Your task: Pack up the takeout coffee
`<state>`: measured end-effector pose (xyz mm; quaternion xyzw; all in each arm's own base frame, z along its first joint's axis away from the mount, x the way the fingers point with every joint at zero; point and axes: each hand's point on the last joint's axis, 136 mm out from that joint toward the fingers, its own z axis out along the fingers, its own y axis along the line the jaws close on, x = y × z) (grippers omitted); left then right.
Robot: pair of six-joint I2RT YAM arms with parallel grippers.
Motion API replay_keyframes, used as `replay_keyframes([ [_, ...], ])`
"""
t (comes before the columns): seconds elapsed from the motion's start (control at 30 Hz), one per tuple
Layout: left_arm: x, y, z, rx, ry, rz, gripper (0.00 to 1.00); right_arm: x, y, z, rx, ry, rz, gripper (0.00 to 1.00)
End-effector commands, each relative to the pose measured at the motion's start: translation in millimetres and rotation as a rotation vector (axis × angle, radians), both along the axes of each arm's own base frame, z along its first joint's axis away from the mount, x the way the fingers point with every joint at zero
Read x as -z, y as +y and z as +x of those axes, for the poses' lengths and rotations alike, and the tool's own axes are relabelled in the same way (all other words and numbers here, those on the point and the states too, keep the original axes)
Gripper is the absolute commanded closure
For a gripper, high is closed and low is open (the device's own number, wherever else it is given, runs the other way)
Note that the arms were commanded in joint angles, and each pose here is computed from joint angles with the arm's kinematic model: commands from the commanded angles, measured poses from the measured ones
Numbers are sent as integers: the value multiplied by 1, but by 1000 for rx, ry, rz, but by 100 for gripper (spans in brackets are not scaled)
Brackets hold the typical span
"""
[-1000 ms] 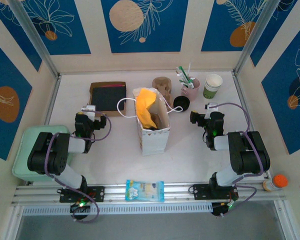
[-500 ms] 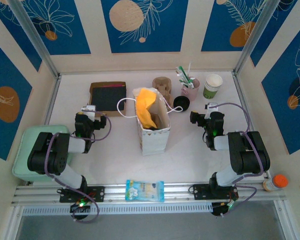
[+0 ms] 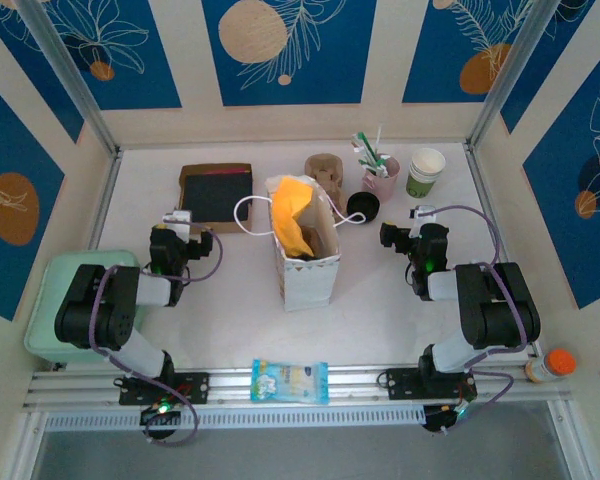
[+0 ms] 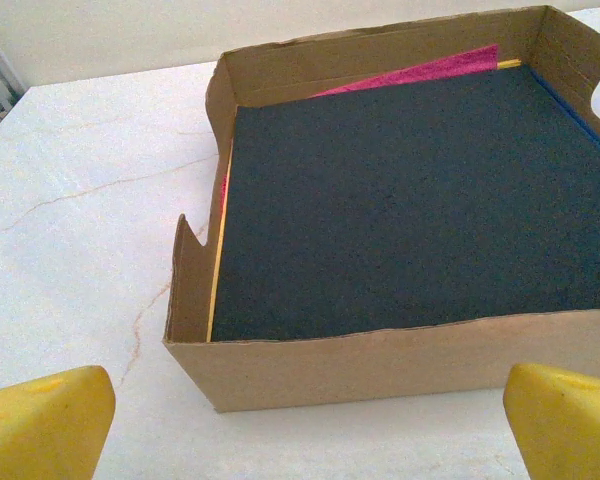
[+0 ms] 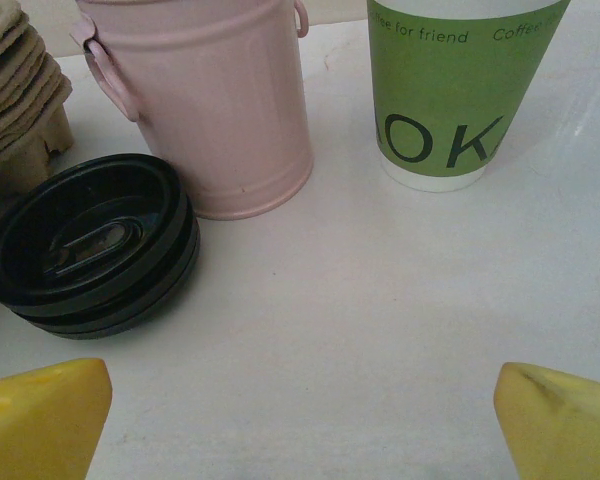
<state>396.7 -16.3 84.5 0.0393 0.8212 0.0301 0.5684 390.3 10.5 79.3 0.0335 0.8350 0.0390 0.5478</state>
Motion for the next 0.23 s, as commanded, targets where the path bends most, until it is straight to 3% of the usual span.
replay_keyframes([
  [0.0,-7,-2,0,11,-21,-20,0,-14,4,6,-21,-39,1,1],
  [0.2,-7,-3,0,16,-23,-21,0,-14,5,6,-22,-39,1,1],
])
